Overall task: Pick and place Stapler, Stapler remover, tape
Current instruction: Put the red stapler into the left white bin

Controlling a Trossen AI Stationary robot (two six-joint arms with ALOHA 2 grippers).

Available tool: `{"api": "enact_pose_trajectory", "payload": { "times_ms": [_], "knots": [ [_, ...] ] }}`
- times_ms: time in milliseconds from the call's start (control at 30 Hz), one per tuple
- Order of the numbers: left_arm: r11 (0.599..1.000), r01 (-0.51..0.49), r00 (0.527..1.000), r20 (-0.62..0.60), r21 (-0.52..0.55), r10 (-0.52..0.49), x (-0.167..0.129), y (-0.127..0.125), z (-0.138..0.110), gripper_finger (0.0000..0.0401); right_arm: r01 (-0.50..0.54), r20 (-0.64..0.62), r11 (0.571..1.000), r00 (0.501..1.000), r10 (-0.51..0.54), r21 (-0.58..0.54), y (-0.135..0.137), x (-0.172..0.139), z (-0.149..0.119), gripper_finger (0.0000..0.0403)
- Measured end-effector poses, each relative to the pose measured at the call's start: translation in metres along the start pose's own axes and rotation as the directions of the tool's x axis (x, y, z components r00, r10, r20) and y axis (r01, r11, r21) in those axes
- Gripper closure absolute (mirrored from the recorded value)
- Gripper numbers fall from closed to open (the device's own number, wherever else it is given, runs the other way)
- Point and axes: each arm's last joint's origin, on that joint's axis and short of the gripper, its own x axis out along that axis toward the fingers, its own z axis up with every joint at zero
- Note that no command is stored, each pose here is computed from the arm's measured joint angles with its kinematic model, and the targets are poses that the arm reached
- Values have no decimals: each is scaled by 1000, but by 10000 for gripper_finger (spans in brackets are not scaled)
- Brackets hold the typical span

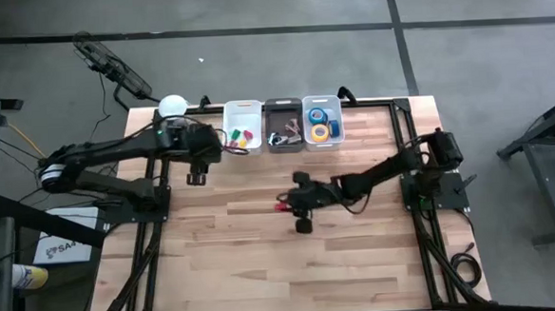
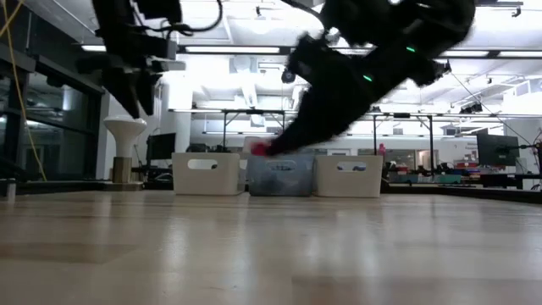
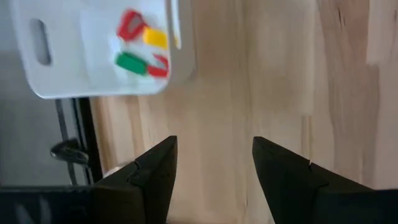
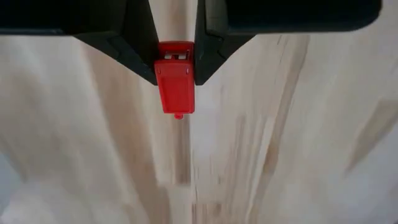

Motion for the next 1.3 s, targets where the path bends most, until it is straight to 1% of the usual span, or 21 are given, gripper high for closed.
{"api": "enact_pose_trajectory", "payload": {
  "times_ms": [100,200,333,433,533,667,700,767,900,1067,1200,1300],
  "knots": [
    [999,-38,994,102,-33,42,-1,-4,-8,197,-11,16,998,1000,12,-55,-12,3,22,333],
    [997,-57,971,231,-54,68,1,-6,-9,197,-2,37,993,999,6,-117,-21,4,42,330],
    [1000,-14,911,412,10,9,8,-11,-4,197,25,69,982,998,-12,-185,-30,3,66,331],
    [998,-6,863,505,62,-26,14,-13,0,197,45,93,975,995,-25,-219,-37,1,84,331],
    [996,-13,800,598,87,-42,17,-14,5,197,58,84,968,996,-38,-244,-41,-1,94,330],
    [991,-19,655,751,132,-88,17,-15,14,197,78,99,958,994,-52,-277,-47,-4,108,330],
    [989,-28,626,774,146,-97,16,-15,15,197,87,102,957,993,-60,-279,-49,-4,111,330],
    [987,-28,594,797,161,-113,15,-15,17,197,107,95,954,992,-83,-281,-53,-5,114,330],
    [986,-10,584,801,166,-129,15,-16,17,197,155,111,947,985,-129,-282,-60,-8,122,330],
    [988,-4,575,809,153,-123,14,-15,18,197,181,143,942,979,-145,-284,-66,-9,127,330],
    [992,-19,535,839,125,-95,11,-12,21,197,186,158,939,977,-145,-289,-66,-9,128,330],
    [993,-26,520,850,115,-85,9,-11,22,197,197,191,937,971,-145,-287,-66,-10,131,330]
  ]
}}
